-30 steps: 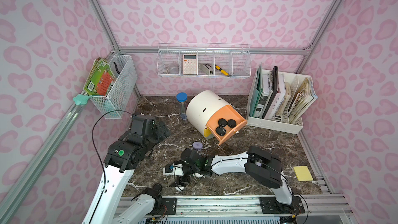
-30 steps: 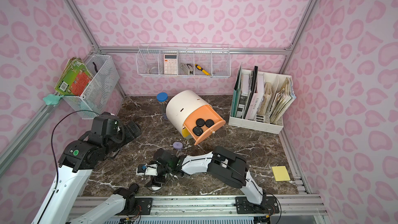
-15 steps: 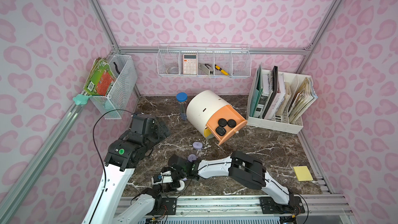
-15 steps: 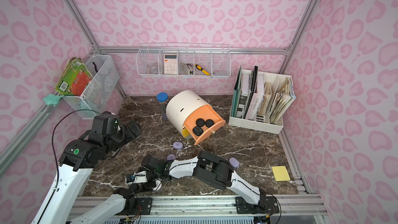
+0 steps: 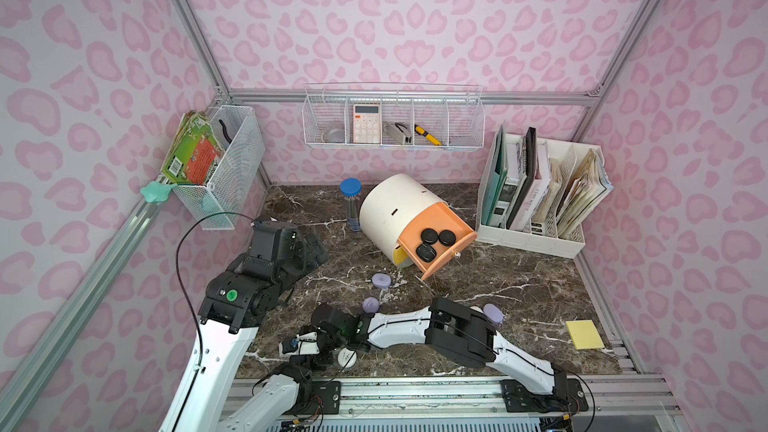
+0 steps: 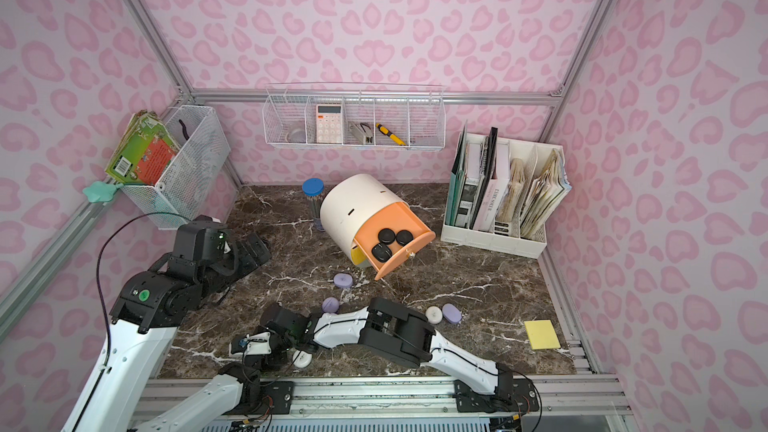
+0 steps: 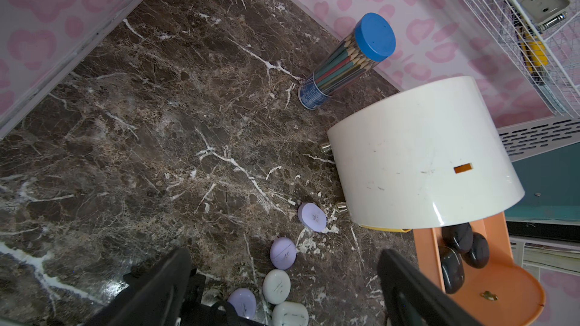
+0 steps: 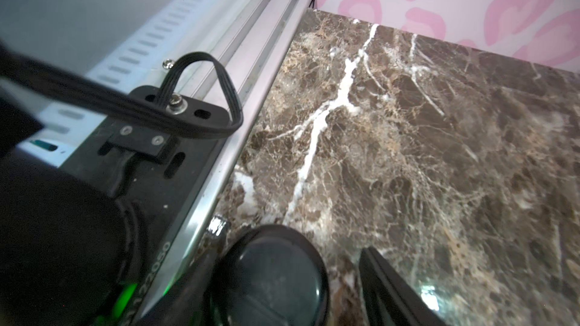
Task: Put the bluetooth earphones in the drawer according to color
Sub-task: Pick up the Bluetooth earphone from the center of the board.
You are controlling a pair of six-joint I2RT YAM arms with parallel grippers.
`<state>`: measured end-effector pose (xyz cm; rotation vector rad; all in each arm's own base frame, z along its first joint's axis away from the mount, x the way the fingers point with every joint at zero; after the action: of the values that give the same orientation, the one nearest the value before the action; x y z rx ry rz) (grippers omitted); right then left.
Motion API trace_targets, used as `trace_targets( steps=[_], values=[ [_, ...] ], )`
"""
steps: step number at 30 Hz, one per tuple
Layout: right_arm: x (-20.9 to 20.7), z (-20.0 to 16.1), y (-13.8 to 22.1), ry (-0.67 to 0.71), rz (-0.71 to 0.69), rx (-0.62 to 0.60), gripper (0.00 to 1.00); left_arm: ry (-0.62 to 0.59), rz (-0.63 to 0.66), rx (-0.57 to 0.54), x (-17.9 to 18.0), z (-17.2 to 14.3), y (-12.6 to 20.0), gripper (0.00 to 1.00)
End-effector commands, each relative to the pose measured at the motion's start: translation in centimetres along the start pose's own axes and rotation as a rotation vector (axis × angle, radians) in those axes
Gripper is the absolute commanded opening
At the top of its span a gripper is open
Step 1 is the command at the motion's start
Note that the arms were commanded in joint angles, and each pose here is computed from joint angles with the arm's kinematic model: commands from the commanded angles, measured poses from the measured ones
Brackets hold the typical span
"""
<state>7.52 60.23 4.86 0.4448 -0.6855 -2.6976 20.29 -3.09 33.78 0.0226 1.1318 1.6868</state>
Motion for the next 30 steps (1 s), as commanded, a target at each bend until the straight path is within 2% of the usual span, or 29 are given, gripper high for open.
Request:
trace_targets(
  steps=[1,5,12,14,16,25,27,29,30],
  values=[
    [0.0,-1.9,-0.4,-0.063,-0.033,0.075,0.73,-0.010,0.005,0.013,0.2,-0.2,0.2,0.99],
    [-0.3,-2.3,-0.8,-0.100,-0.056,0.067,0.71,-0.007,0.002,0.015,0.2,-0.2,0.2,0.98],
    [-1.9,-3.4,-0.6,-0.147,-0.131,0.104,0.44,-0.003,-0.001,0.014,0.3,-0.3,0.4,0.99],
    [-3.0,-3.8,-0.1,-0.169,-0.180,0.121,0.33,-0.004,-0.003,0.014,0.3,-0.3,0.4,0.99],
    [-4.0,-4.5,0.6,-0.197,-0.234,0.141,0.28,-0.001,-0.003,0.014,0.3,-0.3,0.4,0.98],
    [-7.4,-6.3,7.6,-0.314,-0.421,0.116,0.27,-0.003,0.003,0.012,0.4,-0.3,0.4,0.98],
    [-7.7,-6.3,9.1,-0.324,-0.442,0.107,0.27,-0.003,0.004,0.012,0.4,-0.3,0.3,0.99],
    [-8.5,-4.5,10.9,-0.310,-0.477,0.067,0.27,-0.001,0.006,0.010,0.5,-0.3,0.2,0.99],
    [-7.9,-5.0,11.4,-0.315,-0.474,0.084,0.27,0.000,0.005,0.010,0.4,-0.4,0.2,0.98]
  ],
)
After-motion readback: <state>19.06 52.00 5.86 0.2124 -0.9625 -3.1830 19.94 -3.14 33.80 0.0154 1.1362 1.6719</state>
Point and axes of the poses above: each gripper's point midway between its finger pads, its own y axis back along the fingers, its own x axis along the line the jaws close on, z = x × y, the point moved 5 cm from there along y, back along the fingers, and after that the axes turned 8 degrees about y, right-handed, at the moved point
